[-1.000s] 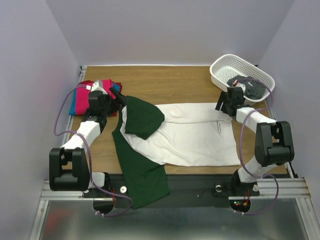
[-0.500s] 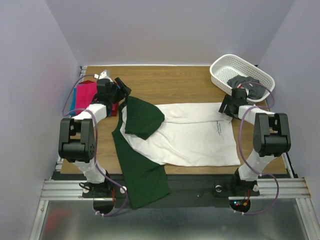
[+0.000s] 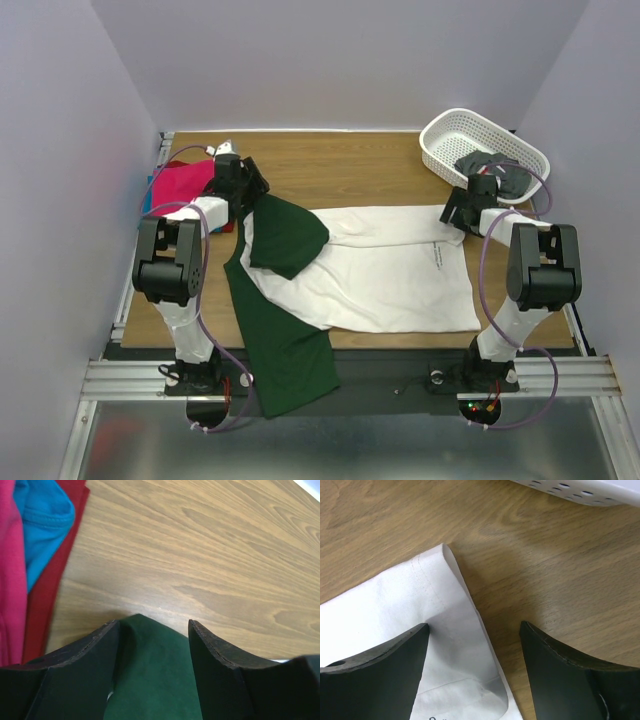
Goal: Fold and stack the t-shirts
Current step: Fold the tshirt
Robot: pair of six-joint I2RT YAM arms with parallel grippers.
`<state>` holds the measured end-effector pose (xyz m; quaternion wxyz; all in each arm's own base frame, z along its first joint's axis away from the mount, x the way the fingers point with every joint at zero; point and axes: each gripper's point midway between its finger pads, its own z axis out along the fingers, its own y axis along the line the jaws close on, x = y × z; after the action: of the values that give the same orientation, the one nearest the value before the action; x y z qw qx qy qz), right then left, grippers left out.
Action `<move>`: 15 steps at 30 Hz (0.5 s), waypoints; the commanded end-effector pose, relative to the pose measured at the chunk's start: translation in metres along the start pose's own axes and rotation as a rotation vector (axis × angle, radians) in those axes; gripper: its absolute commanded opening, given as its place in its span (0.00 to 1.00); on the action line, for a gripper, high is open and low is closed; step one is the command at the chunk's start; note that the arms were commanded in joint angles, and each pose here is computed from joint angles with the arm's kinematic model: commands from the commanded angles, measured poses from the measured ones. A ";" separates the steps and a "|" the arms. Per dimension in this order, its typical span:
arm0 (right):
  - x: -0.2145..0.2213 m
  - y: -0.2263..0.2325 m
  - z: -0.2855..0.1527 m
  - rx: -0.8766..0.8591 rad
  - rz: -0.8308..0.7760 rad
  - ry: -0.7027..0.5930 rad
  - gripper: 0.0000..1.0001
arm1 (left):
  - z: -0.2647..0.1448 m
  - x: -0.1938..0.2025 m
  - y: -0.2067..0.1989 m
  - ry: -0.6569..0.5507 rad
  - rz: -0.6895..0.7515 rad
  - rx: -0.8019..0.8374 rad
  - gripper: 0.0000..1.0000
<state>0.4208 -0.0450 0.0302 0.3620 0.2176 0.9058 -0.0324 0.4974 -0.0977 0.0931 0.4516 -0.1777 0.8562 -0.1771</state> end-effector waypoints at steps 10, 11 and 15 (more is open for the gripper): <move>0.002 -0.009 0.017 0.001 0.038 0.017 0.60 | 0.019 -0.005 0.010 -0.021 0.023 -0.047 0.32; 0.004 -0.010 0.018 0.006 0.037 0.022 0.56 | 0.022 -0.003 0.013 -0.014 0.029 -0.053 0.27; 0.007 -0.012 0.022 0.004 0.040 0.036 0.30 | 0.025 -0.001 0.012 -0.003 0.037 -0.047 0.03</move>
<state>0.4248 -0.0548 0.0270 0.3625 0.2294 0.9028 -0.0302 0.4997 -0.0917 0.0495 0.4202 -0.1826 0.8767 -0.1465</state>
